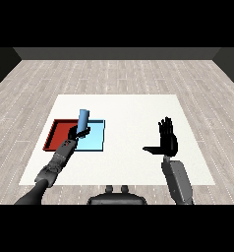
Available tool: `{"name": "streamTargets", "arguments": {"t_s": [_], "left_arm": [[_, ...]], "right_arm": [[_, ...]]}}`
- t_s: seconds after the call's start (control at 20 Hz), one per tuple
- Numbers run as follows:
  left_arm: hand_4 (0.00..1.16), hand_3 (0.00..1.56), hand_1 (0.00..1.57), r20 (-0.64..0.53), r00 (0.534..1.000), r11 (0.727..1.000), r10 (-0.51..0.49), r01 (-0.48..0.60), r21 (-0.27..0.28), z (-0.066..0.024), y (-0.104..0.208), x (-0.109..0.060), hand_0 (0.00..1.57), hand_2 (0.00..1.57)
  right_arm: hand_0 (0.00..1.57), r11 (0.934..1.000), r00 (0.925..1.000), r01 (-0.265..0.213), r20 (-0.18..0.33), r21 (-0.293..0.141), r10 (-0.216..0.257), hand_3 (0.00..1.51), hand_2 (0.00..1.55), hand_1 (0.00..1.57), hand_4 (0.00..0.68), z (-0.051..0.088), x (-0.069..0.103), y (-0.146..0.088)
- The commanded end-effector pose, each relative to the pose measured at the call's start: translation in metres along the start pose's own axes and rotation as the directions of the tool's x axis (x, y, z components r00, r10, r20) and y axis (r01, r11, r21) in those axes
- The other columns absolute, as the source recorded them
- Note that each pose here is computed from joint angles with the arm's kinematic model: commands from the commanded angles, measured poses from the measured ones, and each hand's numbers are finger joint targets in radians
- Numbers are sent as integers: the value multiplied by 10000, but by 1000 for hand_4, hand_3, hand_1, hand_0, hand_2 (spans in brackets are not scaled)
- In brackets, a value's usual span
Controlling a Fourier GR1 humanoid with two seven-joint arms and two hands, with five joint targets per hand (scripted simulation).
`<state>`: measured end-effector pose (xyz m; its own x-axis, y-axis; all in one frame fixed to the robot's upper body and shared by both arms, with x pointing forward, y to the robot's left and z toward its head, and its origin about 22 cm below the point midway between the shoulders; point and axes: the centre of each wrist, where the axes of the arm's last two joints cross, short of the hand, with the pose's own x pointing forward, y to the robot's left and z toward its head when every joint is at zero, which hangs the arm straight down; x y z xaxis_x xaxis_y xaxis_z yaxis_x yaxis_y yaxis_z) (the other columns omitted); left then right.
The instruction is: Pick the blue can and put it in the blue box
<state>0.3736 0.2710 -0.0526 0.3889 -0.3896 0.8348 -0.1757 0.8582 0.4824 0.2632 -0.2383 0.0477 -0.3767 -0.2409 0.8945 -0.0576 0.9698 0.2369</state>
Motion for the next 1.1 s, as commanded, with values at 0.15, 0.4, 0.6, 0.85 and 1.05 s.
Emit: {"name": "streamTargets", "arguments": {"t_s": [0.15, 0.4, 0.6, 0.85, 1.05], "left_arm": [[875, 1003, 1384, -1433, 9738, 9842, -1764, 1720, -430, 66, -249, -81, 1384, 1298], [835, 337, 1537, -2228, 9613, 9824, -1619, 1357, -1284, 157, -304, -288, 1537, 1418], [515, 0, 1447, -2511, 9499, 9769, -1860, 1516, -1505, 236, -318, -467, 1447, 1387], [0, 0, 0, -2469, 9450, 9751, -2144, 1923, -1107, 235, -352, -434, 0, 0], [0, 0, 0, -1813, 9726, 9858, -1453, 1578, 568, 265, -285, -553, 0, 0]], "right_arm": [[0, 9999, 9998, -59, -213, -158, 56, 0, 0, 0, 0, -126, -82, -105], [0, 9996, 9994, 146, -314, -257, -154, 0, 0, 0, 0, -24, -171, -170], [0, 9996, 9998, 179, 60, -218, -178, 0, 0, 0, 0, -14, -145, -147], [0, 9995, 9995, 304, 70, -98, -303, 0, 0, 0, 0, -28, -177, -93], [0, 9983, 9982, 589, -67, -13, -589, 0, 0, 0, 0, -103, -116, -30]]}}
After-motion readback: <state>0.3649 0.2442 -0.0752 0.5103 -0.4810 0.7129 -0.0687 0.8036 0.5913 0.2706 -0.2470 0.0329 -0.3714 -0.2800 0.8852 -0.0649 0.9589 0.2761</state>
